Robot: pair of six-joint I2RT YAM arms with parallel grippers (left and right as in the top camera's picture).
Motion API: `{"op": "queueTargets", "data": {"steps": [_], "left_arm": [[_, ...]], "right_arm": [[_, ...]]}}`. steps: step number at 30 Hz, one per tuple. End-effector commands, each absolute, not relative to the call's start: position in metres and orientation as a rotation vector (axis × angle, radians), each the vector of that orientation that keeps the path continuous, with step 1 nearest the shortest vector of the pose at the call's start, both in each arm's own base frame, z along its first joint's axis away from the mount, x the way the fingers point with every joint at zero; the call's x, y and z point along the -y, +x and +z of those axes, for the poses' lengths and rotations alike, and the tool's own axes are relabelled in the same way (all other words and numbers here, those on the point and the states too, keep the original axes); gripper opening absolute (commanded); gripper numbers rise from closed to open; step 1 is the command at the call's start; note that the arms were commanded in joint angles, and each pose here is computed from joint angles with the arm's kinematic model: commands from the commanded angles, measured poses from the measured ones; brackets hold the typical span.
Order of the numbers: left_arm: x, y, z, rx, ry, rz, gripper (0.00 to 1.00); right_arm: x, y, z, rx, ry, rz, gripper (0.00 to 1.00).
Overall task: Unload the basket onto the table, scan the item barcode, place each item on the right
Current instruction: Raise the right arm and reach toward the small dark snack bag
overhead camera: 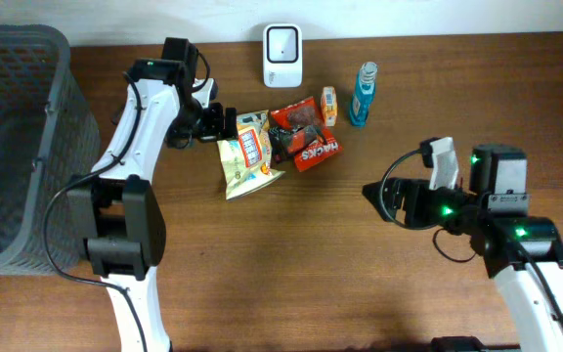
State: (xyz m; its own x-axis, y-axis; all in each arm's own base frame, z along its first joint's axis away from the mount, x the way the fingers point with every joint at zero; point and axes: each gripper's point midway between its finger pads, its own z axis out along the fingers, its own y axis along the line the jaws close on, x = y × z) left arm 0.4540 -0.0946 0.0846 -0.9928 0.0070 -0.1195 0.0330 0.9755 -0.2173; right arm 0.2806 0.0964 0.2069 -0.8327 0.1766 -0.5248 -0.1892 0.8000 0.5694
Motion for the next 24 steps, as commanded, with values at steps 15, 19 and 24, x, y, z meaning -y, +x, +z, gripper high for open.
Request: {"op": "queueTargets", "data": {"steps": [15, 19, 24], "left_arm": [[0.047, 0.473, 0.085, -2.939, 0.002, 0.081, 0.99], [0.047, 0.473, 0.085, -2.939, 0.002, 0.08, 0.99], [0.048, 0.473, 0.085, -2.941, 0.003, 0.07, 0.99]], "right_arm": [[-0.127, 0.284, 0.262, -2.214, -0.209, 1.073, 0.98], [-0.102, 0.291, 0.236, -2.327, -0.073, 0.864, 0.98], [-0.085, 0.292, 0.221, -2.393, 0.009, 0.727, 0.98]]}}
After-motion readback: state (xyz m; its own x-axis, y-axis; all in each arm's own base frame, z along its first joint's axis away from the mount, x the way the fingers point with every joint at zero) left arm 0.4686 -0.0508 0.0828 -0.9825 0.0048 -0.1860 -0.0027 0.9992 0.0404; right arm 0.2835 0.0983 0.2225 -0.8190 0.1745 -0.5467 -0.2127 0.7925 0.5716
